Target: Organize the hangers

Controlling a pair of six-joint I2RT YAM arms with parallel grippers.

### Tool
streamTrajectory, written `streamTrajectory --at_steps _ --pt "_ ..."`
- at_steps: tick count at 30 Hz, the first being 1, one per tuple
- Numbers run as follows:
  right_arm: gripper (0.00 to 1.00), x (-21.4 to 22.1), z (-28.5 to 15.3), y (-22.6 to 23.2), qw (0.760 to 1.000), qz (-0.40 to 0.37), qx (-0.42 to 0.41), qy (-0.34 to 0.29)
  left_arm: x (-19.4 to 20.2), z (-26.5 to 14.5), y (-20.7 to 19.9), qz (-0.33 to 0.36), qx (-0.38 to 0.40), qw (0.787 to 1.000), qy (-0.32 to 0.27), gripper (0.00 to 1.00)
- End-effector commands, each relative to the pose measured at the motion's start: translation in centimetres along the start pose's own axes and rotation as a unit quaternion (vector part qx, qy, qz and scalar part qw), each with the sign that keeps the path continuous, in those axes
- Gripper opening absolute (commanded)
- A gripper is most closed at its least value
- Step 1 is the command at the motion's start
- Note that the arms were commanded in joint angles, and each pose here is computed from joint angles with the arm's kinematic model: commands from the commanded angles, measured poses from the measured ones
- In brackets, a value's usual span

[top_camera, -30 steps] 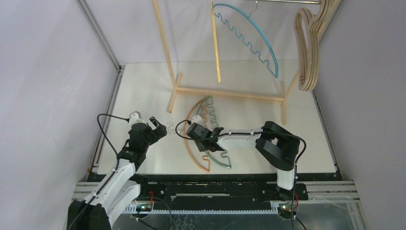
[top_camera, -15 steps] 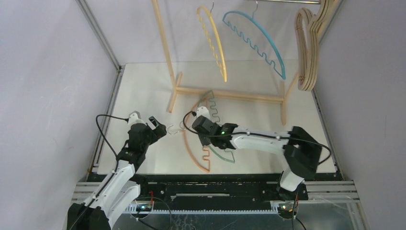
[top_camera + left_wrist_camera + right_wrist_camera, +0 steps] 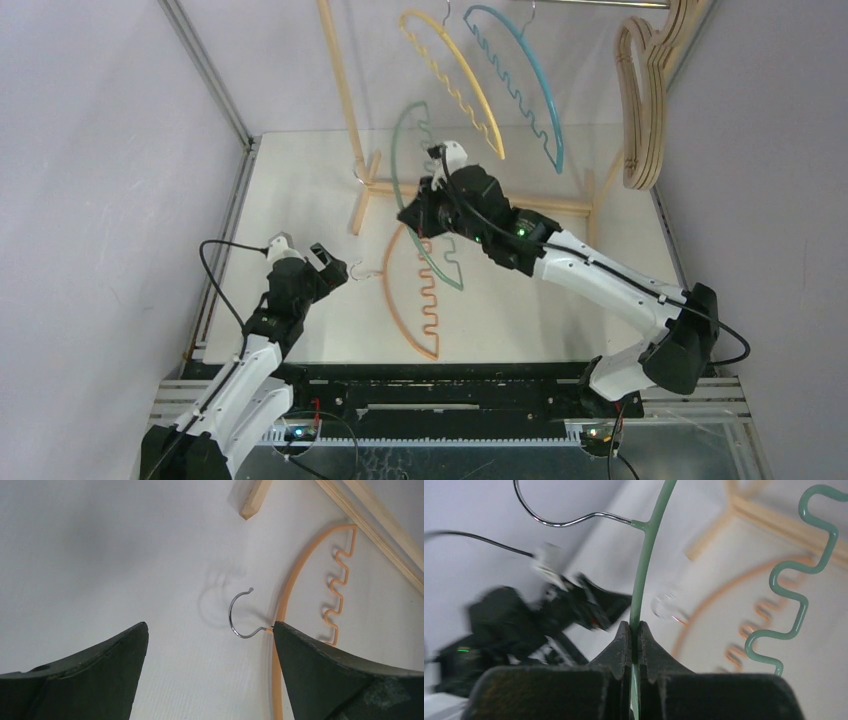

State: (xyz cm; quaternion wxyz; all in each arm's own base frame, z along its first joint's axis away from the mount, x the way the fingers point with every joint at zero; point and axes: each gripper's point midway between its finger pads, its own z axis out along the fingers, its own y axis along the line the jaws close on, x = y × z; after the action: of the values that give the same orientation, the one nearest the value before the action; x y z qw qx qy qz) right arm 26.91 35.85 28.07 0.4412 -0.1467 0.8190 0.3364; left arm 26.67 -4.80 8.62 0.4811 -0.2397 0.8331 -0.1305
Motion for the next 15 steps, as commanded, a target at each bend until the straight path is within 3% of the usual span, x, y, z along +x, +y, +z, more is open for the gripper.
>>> streamTrajectory --at_steps 1,5,15 --pt "0.0 -9.5 -1.4 7.7 0.985 0.017 -0.143 -0.099 -1.4 -0.3 -1.3 -0.025 0.022 0.999 -0.019 0.99" --pt "0.0 -14.2 -0.8 9.1 0.974 0.03 -0.172 -0.142 -1.5 -0.5 -1.4 -0.026 0.026 0.999 -0.021 1.0" --pt "0.0 -22.4 2.2 7.7 0.954 0.048 -0.2 -0.218 -1.7 -0.7 -1.6 -0.023 0.033 0.999 -0.024 0.99"
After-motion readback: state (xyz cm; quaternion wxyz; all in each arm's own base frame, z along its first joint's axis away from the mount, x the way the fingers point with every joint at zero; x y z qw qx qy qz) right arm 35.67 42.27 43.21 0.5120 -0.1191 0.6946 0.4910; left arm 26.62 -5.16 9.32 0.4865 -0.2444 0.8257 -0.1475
